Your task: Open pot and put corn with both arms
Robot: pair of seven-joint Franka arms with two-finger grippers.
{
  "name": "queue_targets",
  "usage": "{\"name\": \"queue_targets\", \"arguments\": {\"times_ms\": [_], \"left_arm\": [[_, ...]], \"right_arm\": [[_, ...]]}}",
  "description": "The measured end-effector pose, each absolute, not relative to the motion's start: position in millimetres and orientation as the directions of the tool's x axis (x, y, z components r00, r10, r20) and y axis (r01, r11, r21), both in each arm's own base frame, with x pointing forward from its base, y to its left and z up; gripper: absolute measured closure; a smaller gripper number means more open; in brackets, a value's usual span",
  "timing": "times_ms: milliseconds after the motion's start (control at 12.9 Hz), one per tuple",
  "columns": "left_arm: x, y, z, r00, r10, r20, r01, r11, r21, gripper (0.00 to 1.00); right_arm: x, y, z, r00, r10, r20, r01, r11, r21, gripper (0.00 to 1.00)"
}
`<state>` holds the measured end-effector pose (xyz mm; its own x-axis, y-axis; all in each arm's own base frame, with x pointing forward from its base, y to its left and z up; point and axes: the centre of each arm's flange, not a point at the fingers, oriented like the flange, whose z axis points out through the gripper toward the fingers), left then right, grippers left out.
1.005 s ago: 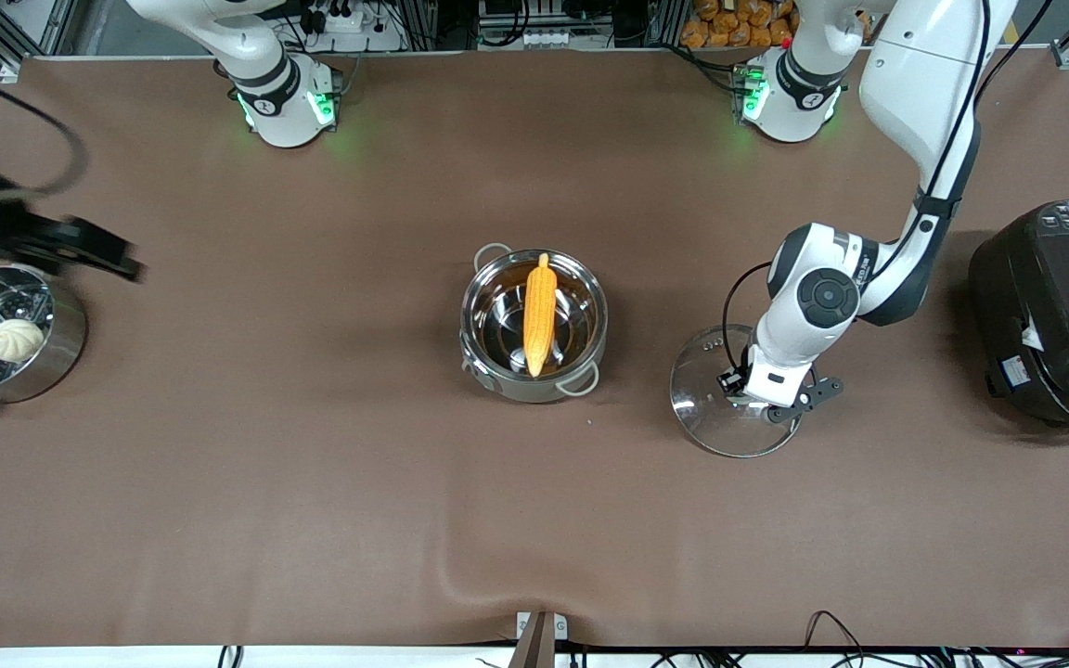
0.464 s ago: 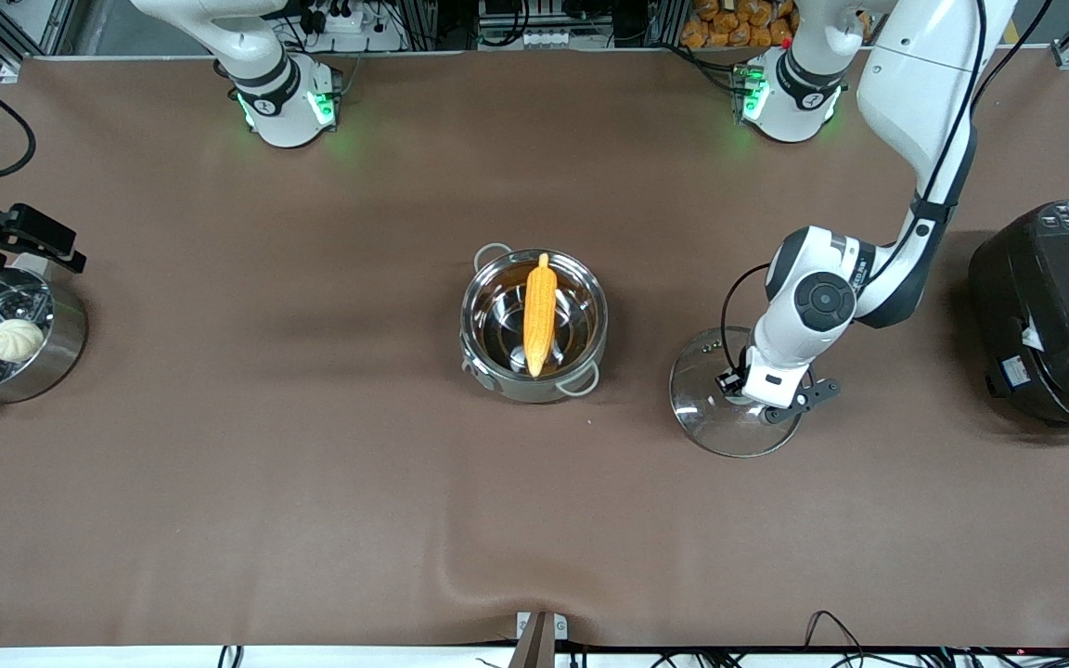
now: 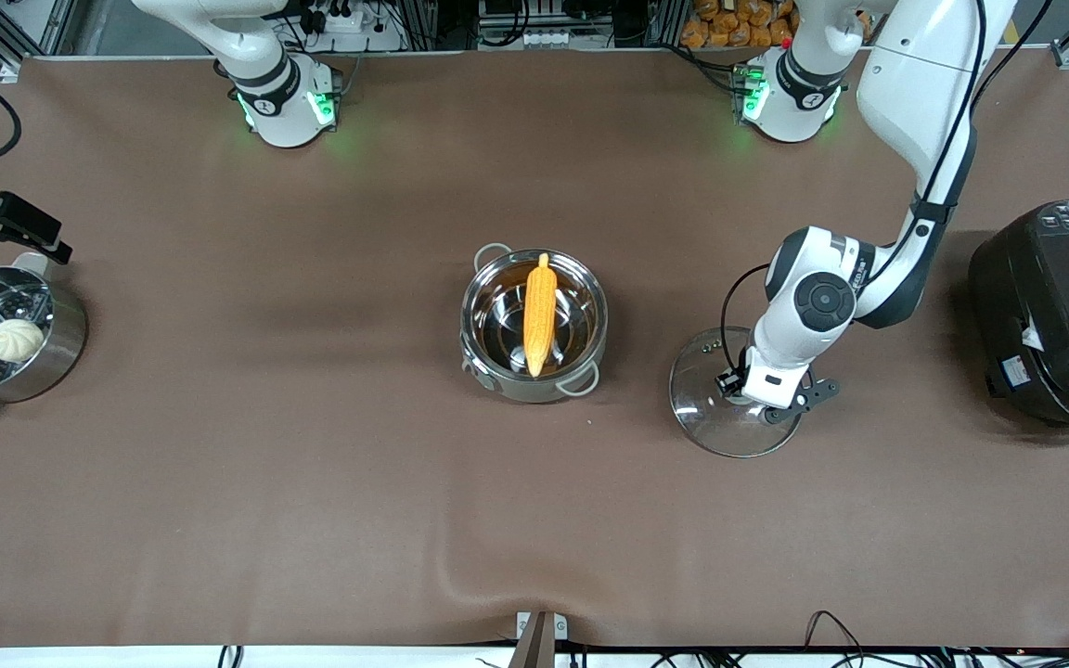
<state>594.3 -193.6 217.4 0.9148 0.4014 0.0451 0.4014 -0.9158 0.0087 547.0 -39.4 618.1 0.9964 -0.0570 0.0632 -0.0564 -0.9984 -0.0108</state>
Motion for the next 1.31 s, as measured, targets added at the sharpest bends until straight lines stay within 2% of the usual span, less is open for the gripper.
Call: {"name": "queue_targets", "arguments": {"times_ms": [232, 541, 773, 1005, 1314], "left_arm": [[600, -198, 225, 0.915, 0.399, 0.06, 0.398, -0.917, 0.023, 0.01], [612, -197, 242, 0.918, 0.386, 0.09, 0.383, -0.923, 0.044, 0.0], [624, -180, 276, 0.942, 0.307, 0.139, 0.302, -0.952, 0.055, 0.0], [626, -148, 328, 0.959, 0.241, 0.151, 0.241, -0.97, 0.019, 0.0], [603, -133, 418, 0.988, 0.133, 0.084, 0.139, -0.988, -0.07, 0.0]], "right_arm": [[550, -29, 613, 0.997, -0.027, 0.075, -0.03, -0.999, 0.029, 0.0], [541, -31, 620, 0.996, -0.031, 0.085, -0.034, -0.999, 0.029, 0.0], [536, -29, 620, 0.997, -0.029, 0.066, -0.031, -0.999, 0.028, 0.0], [529, -26, 615, 1.0, -0.03, 0.005, -0.03, -0.999, 0.016, 0.0], [520, -28, 609, 0.997, -0.036, -0.072, -0.035, -0.999, 0.013, 0.0]]}}
